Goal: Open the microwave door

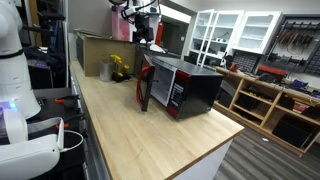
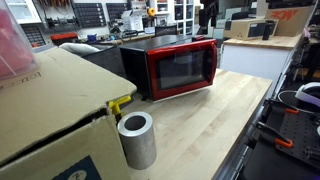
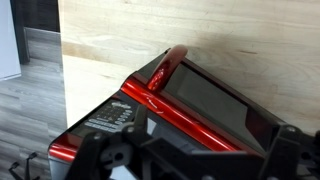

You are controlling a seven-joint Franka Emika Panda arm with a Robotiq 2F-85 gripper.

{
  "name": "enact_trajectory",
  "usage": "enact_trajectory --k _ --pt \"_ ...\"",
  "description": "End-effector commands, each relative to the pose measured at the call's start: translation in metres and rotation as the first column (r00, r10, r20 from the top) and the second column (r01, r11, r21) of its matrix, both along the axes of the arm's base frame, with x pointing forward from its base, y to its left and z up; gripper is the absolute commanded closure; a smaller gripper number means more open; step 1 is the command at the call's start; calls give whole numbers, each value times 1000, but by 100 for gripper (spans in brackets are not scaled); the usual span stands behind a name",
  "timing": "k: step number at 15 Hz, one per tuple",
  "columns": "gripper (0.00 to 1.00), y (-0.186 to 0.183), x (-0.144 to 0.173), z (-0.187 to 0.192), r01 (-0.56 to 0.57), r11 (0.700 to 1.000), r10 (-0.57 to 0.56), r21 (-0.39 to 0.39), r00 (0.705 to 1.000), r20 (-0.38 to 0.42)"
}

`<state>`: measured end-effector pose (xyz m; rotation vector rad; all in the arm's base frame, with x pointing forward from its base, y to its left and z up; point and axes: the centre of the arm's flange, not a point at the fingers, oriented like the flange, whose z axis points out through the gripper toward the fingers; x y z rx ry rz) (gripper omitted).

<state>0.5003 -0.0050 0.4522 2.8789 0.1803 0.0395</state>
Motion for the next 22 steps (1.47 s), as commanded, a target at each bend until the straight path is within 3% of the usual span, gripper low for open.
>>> enact_trajectory --k 1,6,12,16,22 --pt "0 -9 10 1 44 999 -44 -2 999 11" --pt "0 -49 33 -10 229 973 -230 35 973 25" --pt "0 -74 57 -24 409 908 -416 85 904 94" --pt "0 -76 72 -28 449 888 -459 96 877 142" --pt "0 -77 91 -58 453 888 -460 81 876 143"
